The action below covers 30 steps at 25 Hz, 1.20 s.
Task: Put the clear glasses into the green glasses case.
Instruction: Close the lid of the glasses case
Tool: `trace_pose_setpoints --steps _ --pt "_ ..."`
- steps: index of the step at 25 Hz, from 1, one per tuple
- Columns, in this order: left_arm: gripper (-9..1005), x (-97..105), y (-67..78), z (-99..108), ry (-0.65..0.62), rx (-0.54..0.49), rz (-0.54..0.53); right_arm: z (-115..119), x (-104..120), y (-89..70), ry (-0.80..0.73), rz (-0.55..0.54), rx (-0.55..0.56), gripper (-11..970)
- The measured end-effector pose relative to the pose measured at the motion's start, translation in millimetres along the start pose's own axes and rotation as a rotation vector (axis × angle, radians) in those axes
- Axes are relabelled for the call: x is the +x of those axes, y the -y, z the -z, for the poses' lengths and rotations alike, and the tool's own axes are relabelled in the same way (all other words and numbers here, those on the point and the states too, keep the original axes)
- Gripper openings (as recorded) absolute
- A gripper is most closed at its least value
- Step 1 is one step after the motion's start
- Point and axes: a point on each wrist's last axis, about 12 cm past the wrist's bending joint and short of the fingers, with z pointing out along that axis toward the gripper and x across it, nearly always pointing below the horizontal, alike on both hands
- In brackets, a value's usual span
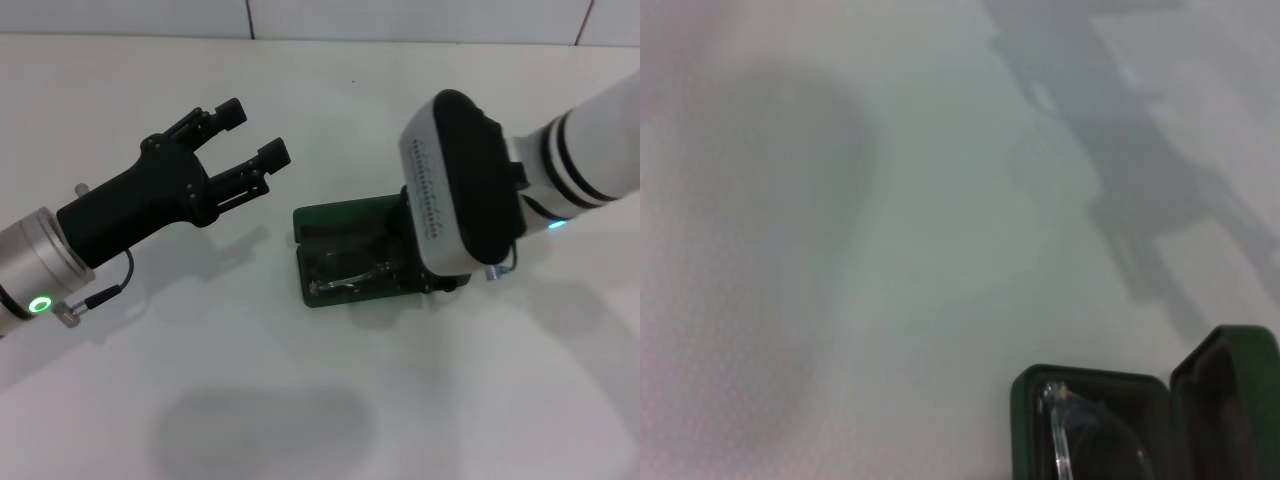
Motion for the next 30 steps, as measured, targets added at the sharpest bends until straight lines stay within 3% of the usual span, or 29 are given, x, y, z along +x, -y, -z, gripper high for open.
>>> trace_pose_setpoints --steps 2,7,13,14,16,20,25,30 --pt "890 0.2 0.1 0.6 0.0 -0.001 0.001 4.3 0.9 -3.1 0.009 -0.001 0.01 309" --pt "890 1.0 0.6 1.6 0.0 -0.004 0.005 18.7 6.8 -15.7 0.053 -0.033 0.012 341" --pt "890 1.8 1.7 0.6 0.003 -0.001 0.012 51.4 24.6 -30.1 0.21 -0.115 -0.059 381" --pt "889 1.9 2.0 0.3 0.003 -0.001 0.013 66.6 42.7 -34.6 0.294 -0.178 -0.072 387" --pt "889 2.2 2.1 -0.2 0.003 0.0 0.014 74.1 60.8 -39.6 0.353 -0.234 -0.078 388" --pt "889 4.5 -2.4 -4.2 -0.022 -0.028 0.037 75.2 99.5 -54.7 0.463 -0.321 -0.098 389" --pt "886 4.4 -17.5 -40.4 -0.163 -0.038 0.127 56.3 139.9 -78.7 0.503 -0.443 -0.113 388" --pt "886 5.1 -22.5 -88.8 -0.406 0.006 0.2 40.1 148.2 -82.0 0.474 -0.505 -0.13 388"
